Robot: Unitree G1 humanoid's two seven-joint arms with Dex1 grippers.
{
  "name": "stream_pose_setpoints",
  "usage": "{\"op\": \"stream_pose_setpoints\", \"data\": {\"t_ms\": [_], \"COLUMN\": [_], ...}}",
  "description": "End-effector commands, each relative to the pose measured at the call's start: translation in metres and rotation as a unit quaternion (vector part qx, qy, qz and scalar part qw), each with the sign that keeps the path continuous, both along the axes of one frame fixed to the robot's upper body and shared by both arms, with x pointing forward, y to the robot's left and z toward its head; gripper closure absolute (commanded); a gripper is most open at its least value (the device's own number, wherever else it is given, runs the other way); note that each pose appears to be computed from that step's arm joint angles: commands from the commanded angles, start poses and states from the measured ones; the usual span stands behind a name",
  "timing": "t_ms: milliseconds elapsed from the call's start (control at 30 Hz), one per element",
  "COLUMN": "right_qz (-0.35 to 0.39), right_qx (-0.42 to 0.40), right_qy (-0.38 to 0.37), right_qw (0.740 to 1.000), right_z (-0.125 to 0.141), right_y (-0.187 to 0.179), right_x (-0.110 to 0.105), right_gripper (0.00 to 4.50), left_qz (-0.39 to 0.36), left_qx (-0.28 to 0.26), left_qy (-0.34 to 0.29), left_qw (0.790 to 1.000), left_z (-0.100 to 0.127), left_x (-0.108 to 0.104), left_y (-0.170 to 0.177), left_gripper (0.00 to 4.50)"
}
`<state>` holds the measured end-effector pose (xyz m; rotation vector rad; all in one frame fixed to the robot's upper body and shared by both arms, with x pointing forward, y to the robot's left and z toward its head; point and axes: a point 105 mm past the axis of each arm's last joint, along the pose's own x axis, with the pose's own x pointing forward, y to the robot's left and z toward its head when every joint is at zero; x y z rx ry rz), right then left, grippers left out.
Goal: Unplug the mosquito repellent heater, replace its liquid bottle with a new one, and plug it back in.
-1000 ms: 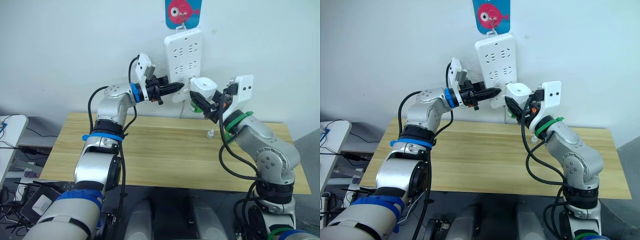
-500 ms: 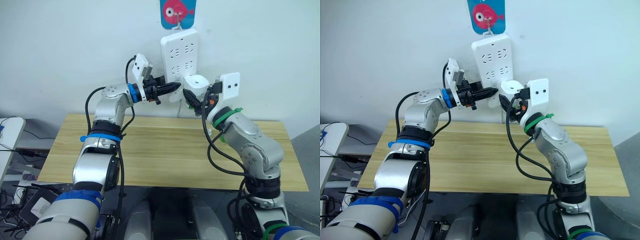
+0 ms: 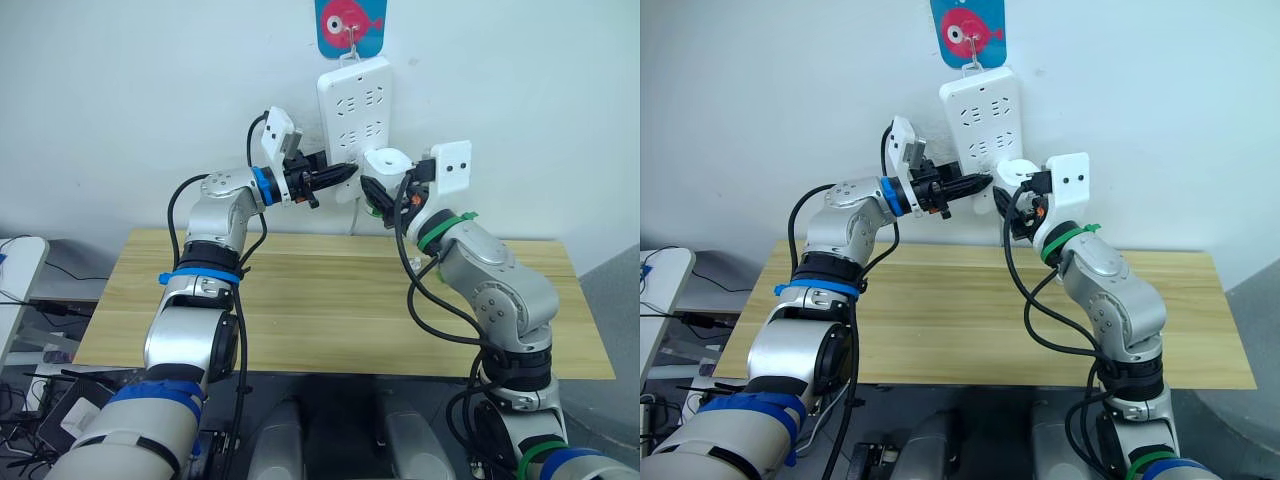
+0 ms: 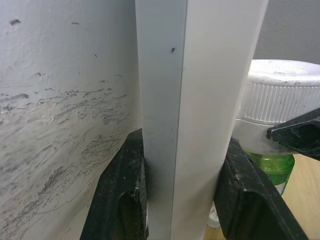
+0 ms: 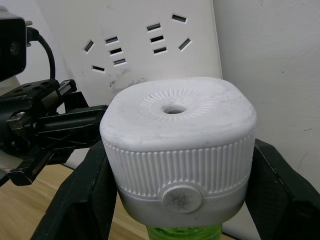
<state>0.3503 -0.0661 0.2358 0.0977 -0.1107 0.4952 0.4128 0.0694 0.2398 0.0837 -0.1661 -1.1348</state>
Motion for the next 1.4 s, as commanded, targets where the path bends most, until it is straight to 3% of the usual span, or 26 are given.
{"op": "stream_pose_setpoints", "data": {"t_ms": [33, 100, 400, 600, 767, 900, 1100, 1267, 1400], "right_qz": [0.004, 0.014, 0.051, 0.075, 0.104, 0.135, 0.164, 0.165, 0.15], "right_qx": [0.013, 0.013, -0.033, -0.06, -0.044, -0.04, -0.036, -0.031, -0.028], "right_qy": [-0.053, -0.054, -0.027, -0.005, 0.0, 0.003, -0.001, -0.008, -0.018], "right_qw": [0.999, 0.998, 0.998, 0.995, 0.994, 0.99, 0.986, 0.986, 0.988], "right_z": [0.027, 0.027, 0.008, -0.008, -0.01, -0.013, -0.012, -0.011, -0.007], "right_y": [0.0, -0.001, -0.017, -0.026, -0.018, -0.007, 0.007, 0.016, 0.013], "right_x": [-0.005, -0.01, -0.037, -0.045, -0.044, -0.046, -0.047, -0.044, -0.039], "right_gripper": [0.42, 0.06, 0.06, 0.0, 1.17, 2.45, 4.49, 4.49, 4.49], "left_qz": [-0.035, -0.028, 0.035, 0.097, 0.127, 0.134, 0.099, 0.073, 0.07], "left_qx": [-0.008, -0.006, 0.008, 0.027, 0.033, 0.034, 0.034, 0.007, -0.022], "left_qy": [-0.036, -0.036, -0.043, -0.05, -0.058, -0.065, -0.048, -0.018, -0.016], "left_qw": [0.999, 0.999, 0.998, 0.994, 0.99, 0.988, 0.993, 0.997, 0.997], "left_z": [0.016, 0.015, 0.008, -0.002, -0.003, -0.002, -0.007, -0.012, -0.007], "left_x": [-0.008, -0.006, 0.012, 0.018, 0.009, -0.007, -0.057, -0.098, -0.113], "left_y": [-0.019, -0.017, 0.002, 0.043, 0.073, 0.085, 0.082, 0.054, 0.036], "left_gripper": [3.18, 3.18, 3.18, 1.33, 0.07, 0.0, 0.0, 0.0, 0.0]}}
